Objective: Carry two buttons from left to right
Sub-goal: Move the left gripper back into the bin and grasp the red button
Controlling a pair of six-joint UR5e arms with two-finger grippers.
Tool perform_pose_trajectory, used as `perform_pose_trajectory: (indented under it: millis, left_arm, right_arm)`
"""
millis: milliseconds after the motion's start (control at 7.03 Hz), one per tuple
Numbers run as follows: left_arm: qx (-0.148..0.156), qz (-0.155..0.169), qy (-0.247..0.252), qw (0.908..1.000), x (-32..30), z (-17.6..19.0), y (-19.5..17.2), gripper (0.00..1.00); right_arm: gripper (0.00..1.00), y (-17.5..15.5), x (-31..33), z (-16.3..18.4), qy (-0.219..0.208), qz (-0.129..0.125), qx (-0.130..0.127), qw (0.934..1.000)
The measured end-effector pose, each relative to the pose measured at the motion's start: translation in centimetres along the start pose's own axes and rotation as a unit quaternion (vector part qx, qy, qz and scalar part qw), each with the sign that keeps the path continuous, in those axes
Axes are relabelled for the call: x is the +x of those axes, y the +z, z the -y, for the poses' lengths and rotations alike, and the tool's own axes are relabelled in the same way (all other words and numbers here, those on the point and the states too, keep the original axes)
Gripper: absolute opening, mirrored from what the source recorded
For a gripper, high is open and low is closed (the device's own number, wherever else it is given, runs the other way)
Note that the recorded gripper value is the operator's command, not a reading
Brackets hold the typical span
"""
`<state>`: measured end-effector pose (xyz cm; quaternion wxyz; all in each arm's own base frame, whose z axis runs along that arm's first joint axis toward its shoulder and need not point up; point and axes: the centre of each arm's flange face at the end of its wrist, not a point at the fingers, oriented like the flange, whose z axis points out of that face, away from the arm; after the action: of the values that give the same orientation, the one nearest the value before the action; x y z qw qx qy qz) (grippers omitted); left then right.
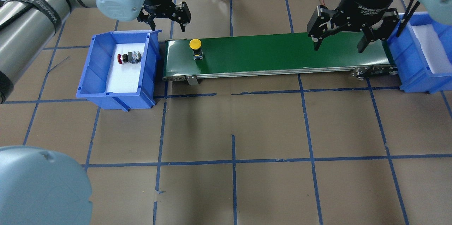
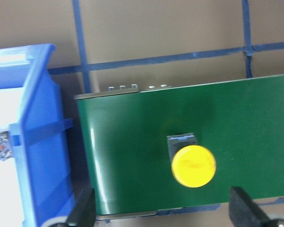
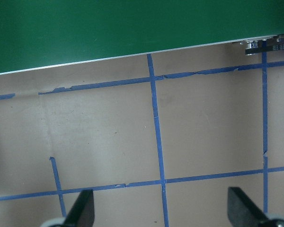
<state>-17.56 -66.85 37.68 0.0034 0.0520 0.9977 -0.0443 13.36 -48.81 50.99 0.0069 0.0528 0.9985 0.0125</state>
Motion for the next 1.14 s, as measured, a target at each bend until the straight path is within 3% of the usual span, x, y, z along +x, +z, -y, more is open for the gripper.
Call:
perform_pose_trajectory:
  millis: [285,569,854,1138]
  left_arm:
    - [0.001,-0.005,0.071,0.9975,-5.9,0.3,-0.1,0.98]
    - [-0.018,-0.009,0.162,0.9865,-12.4,0.2,2.7,0.98]
    - [-0.037,-0.02,0.276,0.9603,-16.4,-0.4,5.8,0.98]
    - [-0.053,-0.037,0.396,0.9162,-17.1,-0.8,8.7,0.98]
  right_arm:
    - [1.0,0.0,0.0,0.0,-0.001,0.0,0.0,1.0]
    - [1.0,-0.1,-0.3,-0.1,-0.004,0.003,0.001,1.0]
    - [1.0,-0.3,-0.2,0.3,-0.008,0.002,0.005,1.0]
    - [1.0,0.0,-0.3,0.8,-0.016,0.002,0.008,0.9998]
